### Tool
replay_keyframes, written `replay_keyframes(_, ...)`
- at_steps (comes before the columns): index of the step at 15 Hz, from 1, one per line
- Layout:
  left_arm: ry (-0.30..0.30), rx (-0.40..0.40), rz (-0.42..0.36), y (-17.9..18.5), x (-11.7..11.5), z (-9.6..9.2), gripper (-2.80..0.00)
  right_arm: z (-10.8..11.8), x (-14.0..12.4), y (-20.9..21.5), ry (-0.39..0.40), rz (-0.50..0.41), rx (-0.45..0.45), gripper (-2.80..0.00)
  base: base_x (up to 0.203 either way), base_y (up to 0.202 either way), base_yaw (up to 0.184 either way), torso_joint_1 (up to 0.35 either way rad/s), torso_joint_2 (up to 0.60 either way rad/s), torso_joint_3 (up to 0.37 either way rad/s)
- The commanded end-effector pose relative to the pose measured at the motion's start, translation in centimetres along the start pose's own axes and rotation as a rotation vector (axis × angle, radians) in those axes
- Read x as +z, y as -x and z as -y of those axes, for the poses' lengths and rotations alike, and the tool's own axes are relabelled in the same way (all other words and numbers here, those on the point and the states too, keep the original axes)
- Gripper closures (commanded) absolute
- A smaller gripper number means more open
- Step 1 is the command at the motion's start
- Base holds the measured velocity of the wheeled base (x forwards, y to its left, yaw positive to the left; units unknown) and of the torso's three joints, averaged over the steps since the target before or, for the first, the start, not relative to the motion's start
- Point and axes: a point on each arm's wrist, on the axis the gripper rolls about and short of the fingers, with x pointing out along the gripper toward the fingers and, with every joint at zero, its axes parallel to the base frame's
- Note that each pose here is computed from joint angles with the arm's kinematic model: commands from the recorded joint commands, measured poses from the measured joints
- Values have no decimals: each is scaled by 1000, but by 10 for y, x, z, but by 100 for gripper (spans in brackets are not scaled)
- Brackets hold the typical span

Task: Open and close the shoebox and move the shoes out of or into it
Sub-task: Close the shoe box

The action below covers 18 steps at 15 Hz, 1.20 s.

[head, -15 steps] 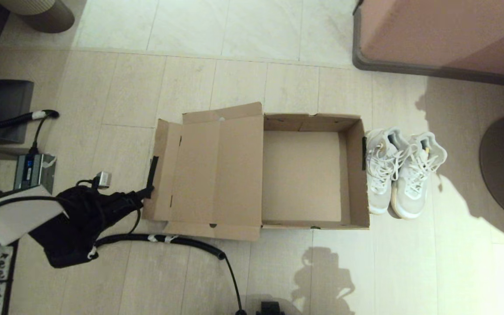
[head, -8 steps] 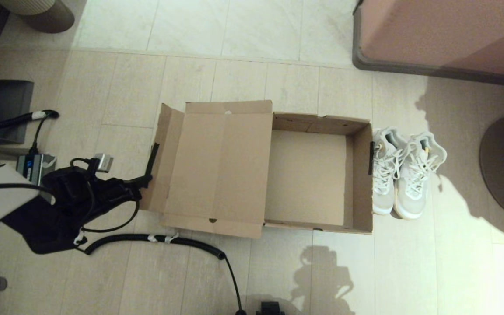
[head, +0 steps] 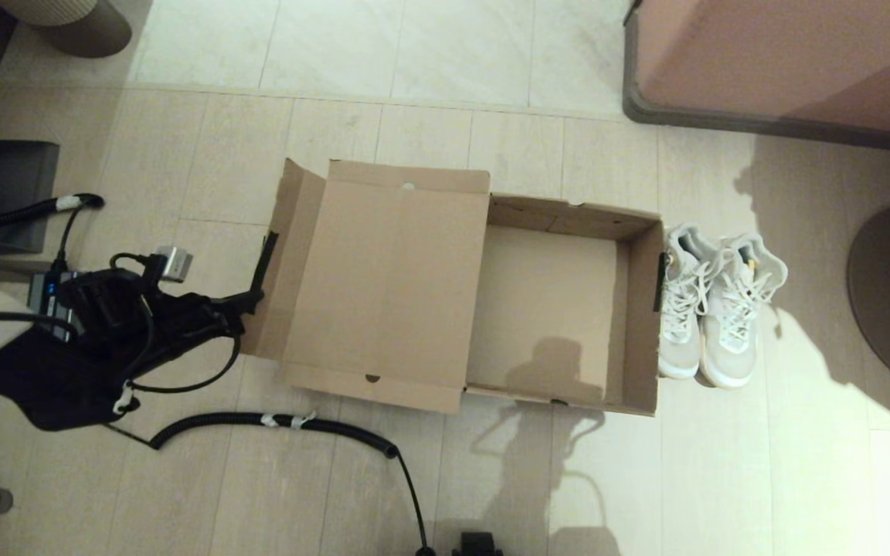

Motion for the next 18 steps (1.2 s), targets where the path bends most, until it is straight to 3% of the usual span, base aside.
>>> replay_keyframes(1, -19, 21, 33, 8, 15, -6, 0, -2, 9, -69, -20, -213, -66, 0, 0, 0, 0, 0, 0, 0)
replay_keyframes(4, -25, 84, 49, 21, 26, -22, 0, -2, 7, -151, -27, -275, -82, 0, 0, 0, 0, 0, 0, 0)
replay_keyframes(9, -53, 185, 67, 34, 50, -38, 0, 4, -29, -254, -13, -293, -72, 0, 0, 0, 0, 0, 0, 0)
replay_keyframes(12, -65, 189, 82, 37, 63, -31, 0, 7, -70, -306, -10, -335, -62, 0, 0, 0, 0, 0, 0, 0)
replay_keyframes(14, -78, 191, 76, 35, 64, -22, 0, 3, -100, -335, -4, -304, -29, 0, 0, 0, 0, 0, 0, 0)
replay_keyframes(17, -79, 175, 70, 31, 63, -13, 0, -22, -131, -359, 9, -244, -12, 0, 0, 0, 0, 0, 0, 0)
replay_keyframes(18, -76, 165, 63, 31, 62, -8, 0, -32, -132, -364, -34, -223, -6, 0, 0, 0, 0, 0, 0, 0)
